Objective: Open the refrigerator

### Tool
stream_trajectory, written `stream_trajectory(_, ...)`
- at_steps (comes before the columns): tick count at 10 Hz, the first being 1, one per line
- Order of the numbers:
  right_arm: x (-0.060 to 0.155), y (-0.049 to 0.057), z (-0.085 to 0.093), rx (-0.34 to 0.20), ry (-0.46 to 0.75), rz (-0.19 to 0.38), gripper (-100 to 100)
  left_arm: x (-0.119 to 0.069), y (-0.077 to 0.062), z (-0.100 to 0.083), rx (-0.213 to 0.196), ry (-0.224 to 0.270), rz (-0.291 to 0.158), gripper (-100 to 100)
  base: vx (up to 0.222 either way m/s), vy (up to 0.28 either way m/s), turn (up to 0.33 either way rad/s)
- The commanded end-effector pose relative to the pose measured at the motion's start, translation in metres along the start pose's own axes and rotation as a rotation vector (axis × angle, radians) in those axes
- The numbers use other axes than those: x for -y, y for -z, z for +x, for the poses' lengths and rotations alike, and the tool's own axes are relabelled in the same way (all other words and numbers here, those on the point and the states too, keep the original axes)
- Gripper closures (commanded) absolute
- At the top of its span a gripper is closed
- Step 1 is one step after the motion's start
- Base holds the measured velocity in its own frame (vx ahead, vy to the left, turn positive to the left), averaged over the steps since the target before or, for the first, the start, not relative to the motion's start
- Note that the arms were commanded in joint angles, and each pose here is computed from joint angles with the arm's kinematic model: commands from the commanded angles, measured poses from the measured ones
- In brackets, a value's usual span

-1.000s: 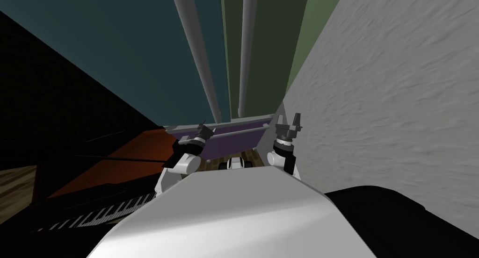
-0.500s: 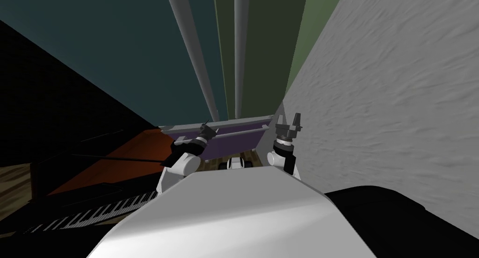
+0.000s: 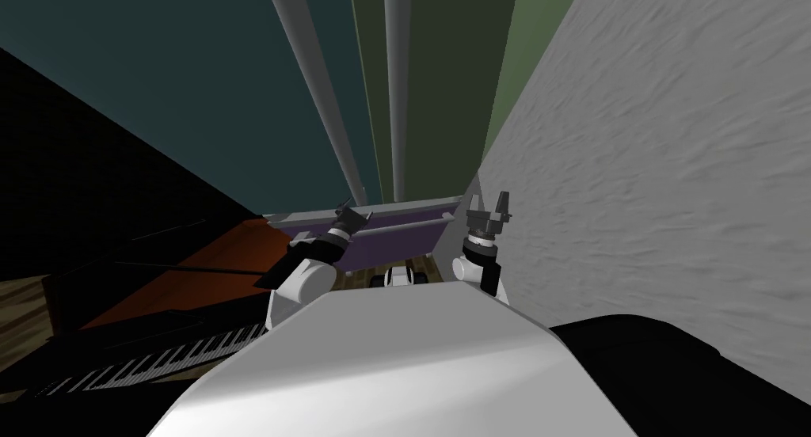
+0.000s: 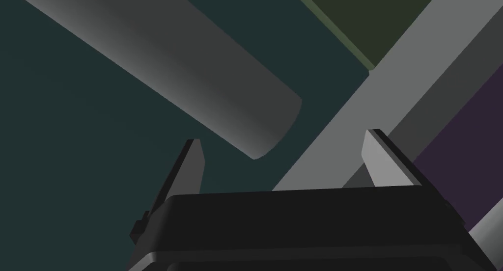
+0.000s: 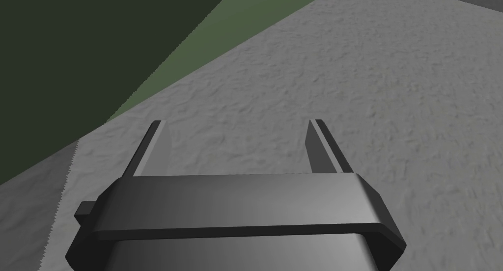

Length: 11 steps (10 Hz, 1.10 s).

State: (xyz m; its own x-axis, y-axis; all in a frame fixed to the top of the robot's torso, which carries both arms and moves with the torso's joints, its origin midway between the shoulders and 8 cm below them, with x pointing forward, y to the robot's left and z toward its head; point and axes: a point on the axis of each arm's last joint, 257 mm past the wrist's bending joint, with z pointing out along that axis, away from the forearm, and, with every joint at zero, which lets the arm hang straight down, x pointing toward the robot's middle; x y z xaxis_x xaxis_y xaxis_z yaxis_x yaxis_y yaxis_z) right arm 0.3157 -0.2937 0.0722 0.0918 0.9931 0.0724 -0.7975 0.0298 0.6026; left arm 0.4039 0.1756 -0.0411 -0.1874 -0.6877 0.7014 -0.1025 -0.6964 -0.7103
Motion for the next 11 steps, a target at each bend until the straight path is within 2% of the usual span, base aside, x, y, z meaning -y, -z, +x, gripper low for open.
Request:
stream_trajectory(1,0.000,0.000,0.000,0.000,0.000,0.000,0,0.004,0.002,0.005,-0.008,0.014,0.016,-100,0.000,0.000,0.000)
stream_trajectory(4,0.000,0.000,0.000,0.000,0.000,0.000,0,0.008,-0.001,0.011,-0.015,0.013,0.015,-100,0.070,-0.016,0.031)
stream_trajectory(5,0.000,0.000,0.000,0.000,0.000,0.000,0,0.005,0.002,0.007,-0.010,0.015,0.017,100,-0.056,0.017,-0.036)
stream_trajectory(6,0.000,0.000,0.000,0.000,0.000,0.000,0,0.008,0.000,0.009,-0.012,0.014,0.019,100,-0.028,0.028,0.024)
stream_trajectory(7,0.000,0.000,0.000,0.000,0.000,0.000,0,0.001,-0.002,0.024,-0.056,0.017,-0.007,100,-0.100,0.132,-0.129)
stream_trajectory(8,0.000,0.000,0.000,0.000,0.000,0.000,0,0.001,-0.002,0.024,-0.056,0.017,-0.007,100,-0.157,0.207,-0.123)
stream_trajectory(11,0.000,0.000,0.000,0.000,0.000,0.000,0,-0.017,-0.004,0.045,-0.117,0.023,-0.068,100,-0.150,0.167,-0.099)
